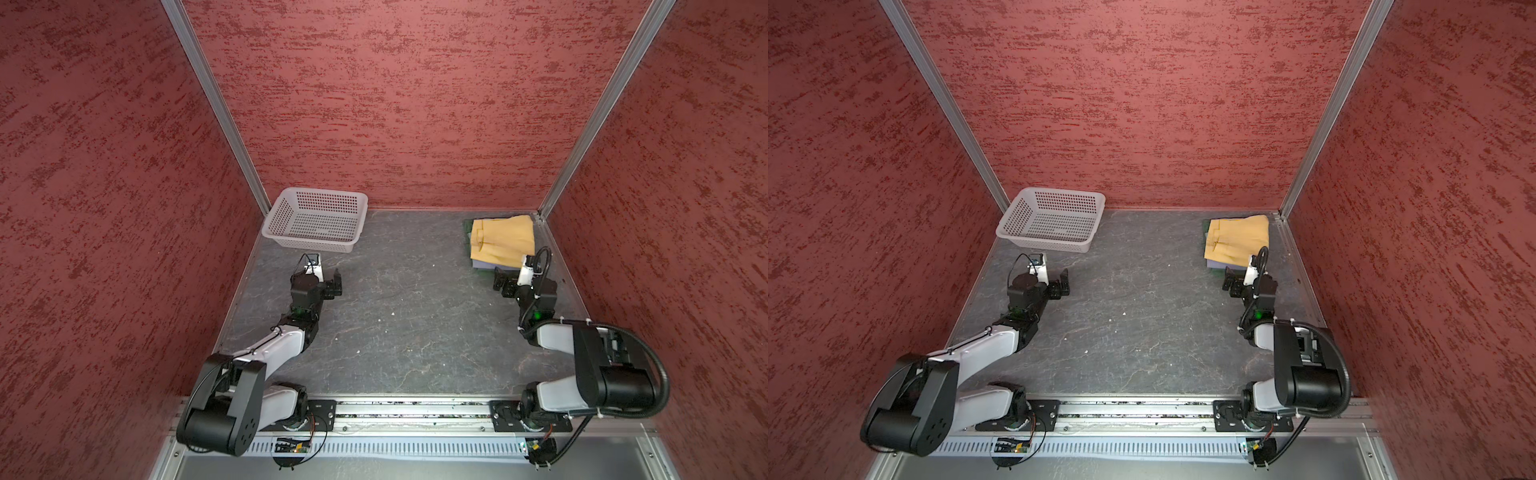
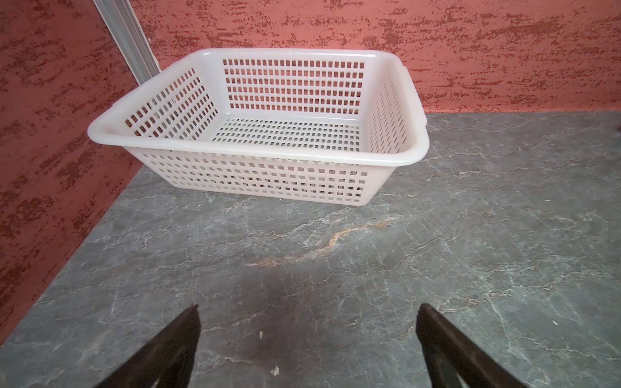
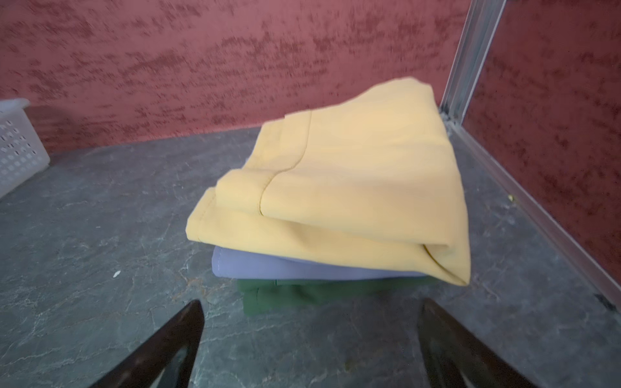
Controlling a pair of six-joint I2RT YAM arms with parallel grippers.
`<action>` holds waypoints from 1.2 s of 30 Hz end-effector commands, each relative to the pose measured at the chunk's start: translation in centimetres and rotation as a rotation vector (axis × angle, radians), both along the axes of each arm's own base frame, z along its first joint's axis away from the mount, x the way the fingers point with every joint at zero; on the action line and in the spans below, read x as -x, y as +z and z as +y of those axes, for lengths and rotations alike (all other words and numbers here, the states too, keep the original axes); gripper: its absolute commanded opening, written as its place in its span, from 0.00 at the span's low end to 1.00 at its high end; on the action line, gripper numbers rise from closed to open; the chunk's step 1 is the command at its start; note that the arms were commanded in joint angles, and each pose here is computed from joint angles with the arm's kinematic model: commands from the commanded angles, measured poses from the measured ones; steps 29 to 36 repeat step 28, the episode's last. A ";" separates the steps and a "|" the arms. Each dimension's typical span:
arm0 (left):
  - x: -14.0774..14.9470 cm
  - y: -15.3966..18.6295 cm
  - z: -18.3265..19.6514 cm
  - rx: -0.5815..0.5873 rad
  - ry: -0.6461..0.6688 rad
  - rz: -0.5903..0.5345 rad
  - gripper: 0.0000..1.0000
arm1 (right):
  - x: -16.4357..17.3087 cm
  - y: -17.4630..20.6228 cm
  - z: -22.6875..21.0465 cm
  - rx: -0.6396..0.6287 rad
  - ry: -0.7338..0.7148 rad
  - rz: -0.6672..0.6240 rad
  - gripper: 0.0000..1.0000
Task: Fold and stack skirts
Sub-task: Reset both arms
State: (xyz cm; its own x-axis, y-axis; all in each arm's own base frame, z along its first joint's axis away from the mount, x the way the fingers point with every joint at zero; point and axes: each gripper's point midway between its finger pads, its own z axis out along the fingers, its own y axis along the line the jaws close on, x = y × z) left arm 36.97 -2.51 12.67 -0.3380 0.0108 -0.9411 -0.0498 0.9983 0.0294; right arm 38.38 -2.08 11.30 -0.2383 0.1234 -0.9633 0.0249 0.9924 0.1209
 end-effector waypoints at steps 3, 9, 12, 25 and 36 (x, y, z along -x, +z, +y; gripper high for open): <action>-1.8 1.5 -0.4 -0.093 -0.045 -0.151 0.99 | -0.3 2.2 -1.2 0.023 -0.072 -0.135 0.99; -2.6 0.6 2.2 -0.034 0.065 -0.126 1.00 | -0.3 2.2 -1.3 0.024 -0.079 -0.126 0.99; -2.4 0.5 3.0 0.005 0.075 -0.146 0.99 | -0.3 2.2 -1.3 0.026 -0.082 -0.125 0.99; -2.5 -0.8 2.8 0.046 0.015 -0.138 0.99 | -0.4 2.1 0.0 0.063 -0.033 -0.125 0.99; -2.5 -0.7 2.8 0.049 0.015 -0.142 0.99 | -0.5 2.1 -0.5 0.058 -0.063 -0.119 0.99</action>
